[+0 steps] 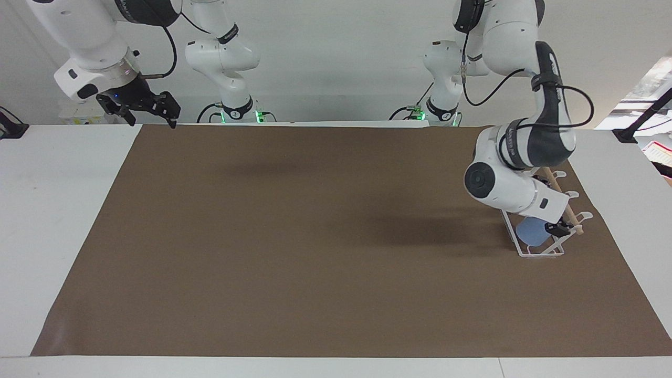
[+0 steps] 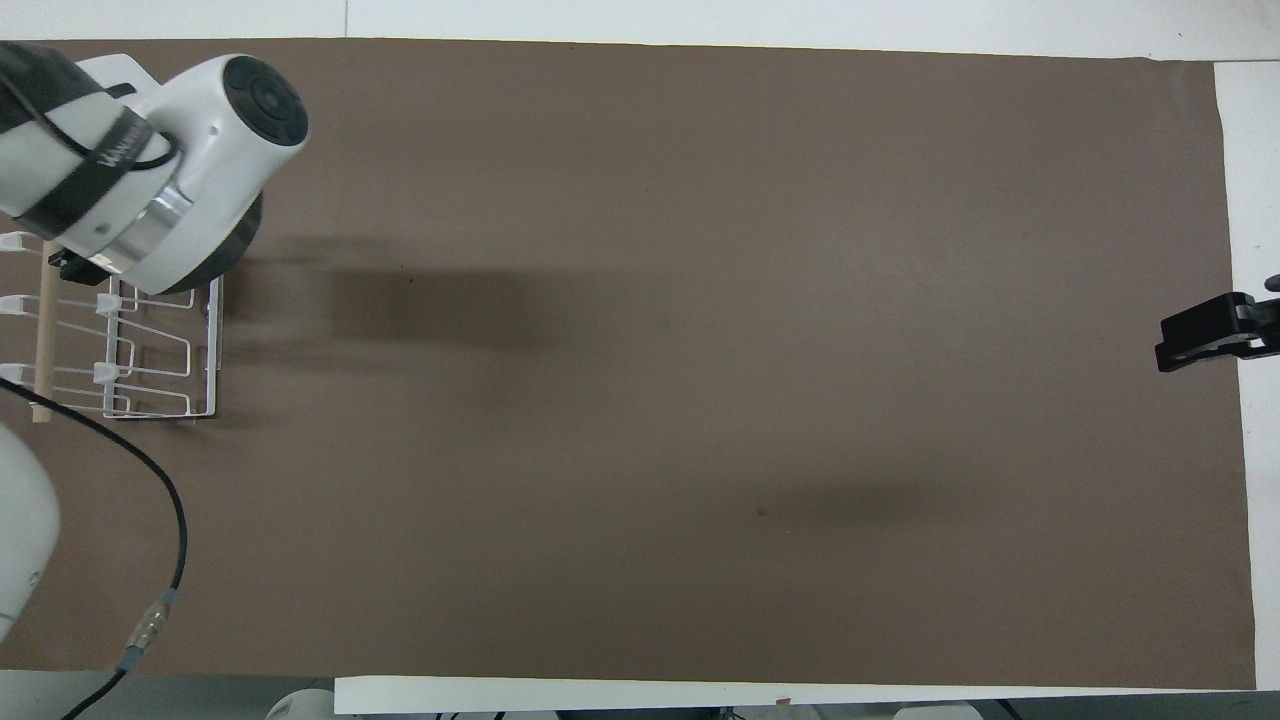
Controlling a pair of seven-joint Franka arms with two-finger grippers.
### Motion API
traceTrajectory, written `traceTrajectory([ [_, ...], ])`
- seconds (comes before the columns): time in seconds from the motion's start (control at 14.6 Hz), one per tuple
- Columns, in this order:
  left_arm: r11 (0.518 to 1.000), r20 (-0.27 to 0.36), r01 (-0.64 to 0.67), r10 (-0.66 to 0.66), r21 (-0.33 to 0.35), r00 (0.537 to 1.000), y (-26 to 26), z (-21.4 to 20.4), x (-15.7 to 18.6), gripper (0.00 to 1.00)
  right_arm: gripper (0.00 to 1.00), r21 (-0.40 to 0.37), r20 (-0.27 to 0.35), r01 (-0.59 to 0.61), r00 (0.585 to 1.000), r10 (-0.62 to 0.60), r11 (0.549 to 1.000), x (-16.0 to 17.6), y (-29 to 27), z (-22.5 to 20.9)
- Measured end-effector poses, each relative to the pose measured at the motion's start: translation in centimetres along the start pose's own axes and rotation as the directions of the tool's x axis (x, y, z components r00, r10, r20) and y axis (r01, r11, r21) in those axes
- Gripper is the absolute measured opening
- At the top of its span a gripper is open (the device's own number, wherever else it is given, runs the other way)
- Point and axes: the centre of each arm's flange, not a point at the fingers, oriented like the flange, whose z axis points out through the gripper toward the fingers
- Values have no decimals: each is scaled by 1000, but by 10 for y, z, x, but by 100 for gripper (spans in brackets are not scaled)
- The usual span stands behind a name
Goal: Hang cup on cup holder
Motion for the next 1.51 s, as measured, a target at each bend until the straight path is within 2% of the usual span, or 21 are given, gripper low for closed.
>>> traceTrajectory([
  [0.14, 996, 57, -87, 87, -10, 995, -11, -1, 33, 100, 100, 0, 0, 0, 1000, 0, 1000, 0, 0, 0],
  [0.27, 969, 134, -243, 247, -46, 960, -13, 3, 40, 100, 100, 0, 0, 0, 1000, 0, 1000, 0, 0, 0],
  [0.55, 850, 232, -500, 526, -162, 818, -14, 0, 30, 100, 100, 0, 0, 0, 1000, 0, 1000, 0, 0, 0],
  [0.75, 719, 294, -616, 694, -322, 657, -33, -17, 46, 100, 100, 0, 0, 0, 1000, 0, 1000, 0, 0, 0],
  [0.82, 658, 294, -651, 752, -378, 590, -43, -19, 52, 100, 100, 0, 0, 0, 1000, 0, 1000, 0, 0, 0],
  [1.03, 430, 264, -697, 903, -574, 340, -72, -9, 76, 100, 100, 0, 0, 0, 1000, 0, 1000, 0, 0, 0],
  [1.23, 209, 180, -668, 977, -714, 113, -106, 2, 113, 100, 100, 0, 0, 0, 1000, 0, 1000, 0, 0, 0],
  [1.3, 157, 147, -648, 987, -745, 70, -115, -1, 122, 100, 100, 0, 0, 0, 1000, 0, 1000, 0, 0, 0],
  [1.37, 124, 117, -626, 992, -770, 52, -121, -8, 130, 100, 100, 0, 0, 0, 1000, 0, 1000, 0, 0, 0],
  [1.51, 97, 78, -586, 995, -804, 59, -127, -30, 144, 100, 100, 0, 0, 0, 1000, 0, 1000, 0, 0, 0],
])
